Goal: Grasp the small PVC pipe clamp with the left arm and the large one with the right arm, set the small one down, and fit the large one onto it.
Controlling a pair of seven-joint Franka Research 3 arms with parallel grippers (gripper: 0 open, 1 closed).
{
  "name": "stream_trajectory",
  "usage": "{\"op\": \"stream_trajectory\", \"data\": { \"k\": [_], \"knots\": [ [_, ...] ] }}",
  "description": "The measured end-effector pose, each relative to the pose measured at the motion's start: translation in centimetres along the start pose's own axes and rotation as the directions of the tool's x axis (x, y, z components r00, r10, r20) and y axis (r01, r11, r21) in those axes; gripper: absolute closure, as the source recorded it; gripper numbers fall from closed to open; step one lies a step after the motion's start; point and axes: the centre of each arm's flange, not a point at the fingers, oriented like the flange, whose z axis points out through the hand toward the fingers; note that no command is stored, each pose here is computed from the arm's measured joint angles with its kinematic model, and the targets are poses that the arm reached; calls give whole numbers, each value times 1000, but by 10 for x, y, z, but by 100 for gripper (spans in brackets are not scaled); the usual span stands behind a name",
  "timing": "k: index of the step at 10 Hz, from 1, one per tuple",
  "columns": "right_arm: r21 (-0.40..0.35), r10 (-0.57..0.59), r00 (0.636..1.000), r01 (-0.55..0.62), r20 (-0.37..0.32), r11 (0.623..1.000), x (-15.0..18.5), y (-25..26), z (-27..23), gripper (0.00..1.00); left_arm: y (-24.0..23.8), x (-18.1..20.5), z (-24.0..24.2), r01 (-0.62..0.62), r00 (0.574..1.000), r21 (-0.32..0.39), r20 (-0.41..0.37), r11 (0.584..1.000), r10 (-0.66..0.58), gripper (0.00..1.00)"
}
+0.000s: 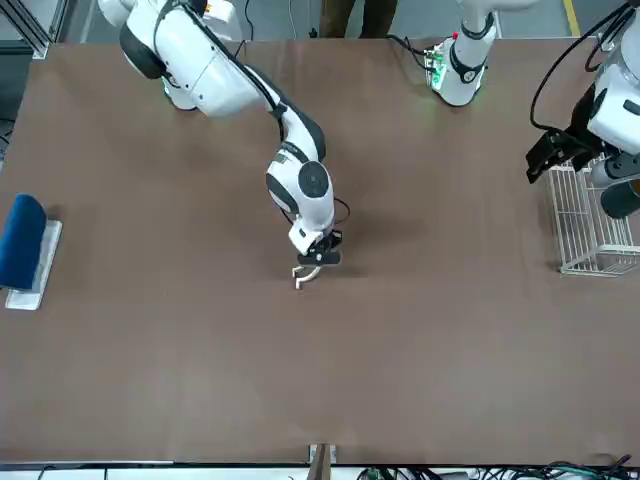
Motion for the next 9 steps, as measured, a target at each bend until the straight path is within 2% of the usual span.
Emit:
{"op": "stream_trajectory", "data": {
  "k": [2,4,7,9],
  "knots": [
    [0,4,1000,-4,-2,1000,1,1,0,91,1,0,1,-2,1000,-2,3,1000,2,1],
    [1,11,1000,-11,-6,1000,5,3,-2,83,3,0,2,-2,1000,-14,9,1000,2,1],
    [-18,44,999,-45,-9,999,22,13,-23,38,2,0,3,-17,1000,-16,11,1000,17,1],
    [-48,103,995,-103,-15,993,49,43,-80,9,0,-1,-3,-14,1000,-19,1,1000,14,1]
  ]
}}
